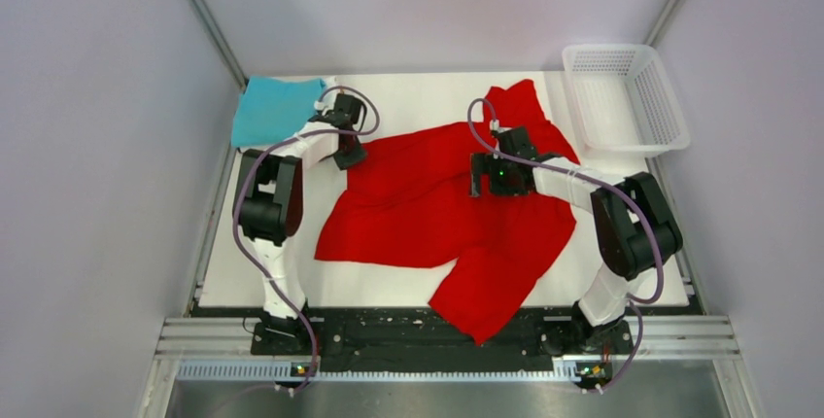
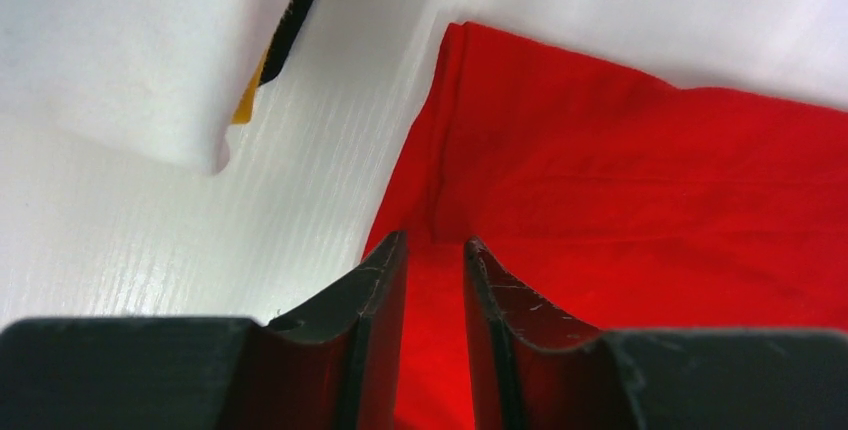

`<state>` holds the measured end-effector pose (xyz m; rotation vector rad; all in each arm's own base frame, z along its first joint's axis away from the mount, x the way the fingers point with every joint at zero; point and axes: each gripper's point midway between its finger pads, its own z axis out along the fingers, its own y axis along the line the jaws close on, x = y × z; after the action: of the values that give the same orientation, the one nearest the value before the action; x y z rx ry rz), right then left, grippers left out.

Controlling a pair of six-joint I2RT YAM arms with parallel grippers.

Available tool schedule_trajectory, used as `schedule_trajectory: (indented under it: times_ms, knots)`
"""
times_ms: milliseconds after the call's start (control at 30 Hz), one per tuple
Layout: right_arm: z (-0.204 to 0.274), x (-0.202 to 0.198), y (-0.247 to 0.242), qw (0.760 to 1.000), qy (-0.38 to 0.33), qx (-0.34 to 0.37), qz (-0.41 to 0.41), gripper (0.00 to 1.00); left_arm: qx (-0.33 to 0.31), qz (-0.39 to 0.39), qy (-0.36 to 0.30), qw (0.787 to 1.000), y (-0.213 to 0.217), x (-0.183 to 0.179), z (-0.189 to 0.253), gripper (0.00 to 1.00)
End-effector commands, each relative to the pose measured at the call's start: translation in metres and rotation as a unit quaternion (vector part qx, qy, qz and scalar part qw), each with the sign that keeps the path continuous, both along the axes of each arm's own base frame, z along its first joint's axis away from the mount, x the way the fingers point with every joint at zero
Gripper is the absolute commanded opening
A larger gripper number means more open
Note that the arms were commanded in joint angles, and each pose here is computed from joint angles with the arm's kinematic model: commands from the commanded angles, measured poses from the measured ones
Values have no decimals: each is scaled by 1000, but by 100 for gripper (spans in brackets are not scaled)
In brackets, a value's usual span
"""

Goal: Fold and stack the t-shirts
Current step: Flatten out the tshirt

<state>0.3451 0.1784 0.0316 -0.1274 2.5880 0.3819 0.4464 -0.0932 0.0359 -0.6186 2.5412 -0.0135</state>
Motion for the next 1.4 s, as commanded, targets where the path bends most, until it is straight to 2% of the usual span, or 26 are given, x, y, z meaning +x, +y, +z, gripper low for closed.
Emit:
schedule_trajectory:
  times_ms: [0, 267, 533, 933, 1367]
  knots:
    - [-39, -31, -16, 996, 75, -48, 6, 98, -5, -3, 1, 1000, 0, -5, 10, 32]
    - [-40, -30, -15, 996, 76, -48, 9, 98, -15, -2, -9, 1000, -6, 11, 2, 31]
    - [-41, -33, -18, 996, 77, -51, 7, 98, -12, 2, -23, 1000, -7, 27, 8, 22]
    - [-41, -34, -18, 996, 78, -53, 9, 98, 5, 11, -43, 999, -1, 47, 20, 22]
    - [-42, -35, -22, 995, 80, -62, 12, 98, -6, 1, -14, 1000, -5, 38, 1, 14]
